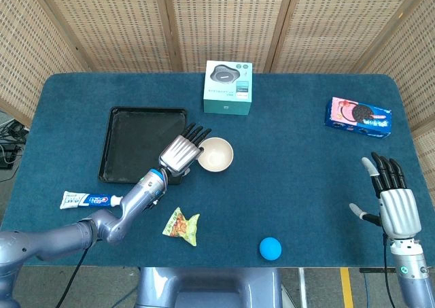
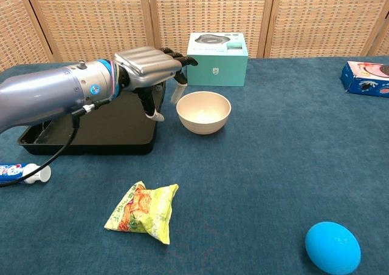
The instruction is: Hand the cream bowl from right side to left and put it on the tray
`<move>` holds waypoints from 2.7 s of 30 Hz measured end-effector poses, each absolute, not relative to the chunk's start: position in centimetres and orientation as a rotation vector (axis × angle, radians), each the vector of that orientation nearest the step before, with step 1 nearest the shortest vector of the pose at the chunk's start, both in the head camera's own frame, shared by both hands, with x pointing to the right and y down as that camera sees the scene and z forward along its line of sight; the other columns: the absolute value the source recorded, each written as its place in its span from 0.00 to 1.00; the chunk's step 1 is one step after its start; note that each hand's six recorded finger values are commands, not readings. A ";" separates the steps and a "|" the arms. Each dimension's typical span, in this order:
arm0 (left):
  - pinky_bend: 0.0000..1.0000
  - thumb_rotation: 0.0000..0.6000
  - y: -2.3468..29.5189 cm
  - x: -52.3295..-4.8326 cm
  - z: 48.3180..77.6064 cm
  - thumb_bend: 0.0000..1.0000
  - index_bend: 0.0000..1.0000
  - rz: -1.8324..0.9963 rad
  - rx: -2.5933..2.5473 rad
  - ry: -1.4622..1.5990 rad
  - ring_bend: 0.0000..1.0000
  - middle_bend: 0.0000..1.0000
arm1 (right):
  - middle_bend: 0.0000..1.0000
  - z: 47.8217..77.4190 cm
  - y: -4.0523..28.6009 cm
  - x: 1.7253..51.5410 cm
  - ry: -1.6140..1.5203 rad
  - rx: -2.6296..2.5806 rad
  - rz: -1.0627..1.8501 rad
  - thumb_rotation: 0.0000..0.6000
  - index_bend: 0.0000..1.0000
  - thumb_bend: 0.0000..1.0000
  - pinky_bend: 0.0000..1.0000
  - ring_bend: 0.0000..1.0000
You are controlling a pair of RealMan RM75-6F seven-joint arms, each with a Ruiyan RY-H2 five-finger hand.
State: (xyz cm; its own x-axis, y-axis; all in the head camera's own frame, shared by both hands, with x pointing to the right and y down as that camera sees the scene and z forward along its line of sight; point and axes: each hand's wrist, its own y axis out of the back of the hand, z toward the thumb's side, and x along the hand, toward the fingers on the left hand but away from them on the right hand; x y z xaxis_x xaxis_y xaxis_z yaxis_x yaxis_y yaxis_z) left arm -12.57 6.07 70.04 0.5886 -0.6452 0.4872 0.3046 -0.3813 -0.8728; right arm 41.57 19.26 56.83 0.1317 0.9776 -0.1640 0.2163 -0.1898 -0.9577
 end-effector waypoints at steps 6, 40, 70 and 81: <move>0.00 1.00 6.5 -11.5 70.8 0.19 0.56 -1.040 -1.678 0.260 0.00 0.00 | 0.00 56.7 19.2 41.7 -1.213 -1.567 1.131 1.00 0.04 0.23 0.00 0.00; 0.00 1.00 6.9 -8.6 73.5 0.42 0.67 -1.092 -1.631 0.210 0.00 0.00 | 0.00 55.4 19.1 41.7 -1.260 -1.592 1.061 1.00 0.04 0.23 0.00 0.00; 0.00 1.00 4.5 -27.1 70.9 0.42 0.67 -1.347 -1.568 0.383 0.00 0.00 | 0.00 54.8 19.8 40.3 -1.211 -1.590 1.033 1.00 0.05 0.23 0.00 0.00; 0.00 1.00 5.1 -32.1 73.3 0.42 0.67 -1.466 -1.572 0.401 0.00 0.00 | 0.00 55.1 19.9 40.1 -1.195 -1.591 1.041 1.00 0.05 0.23 0.00 0.00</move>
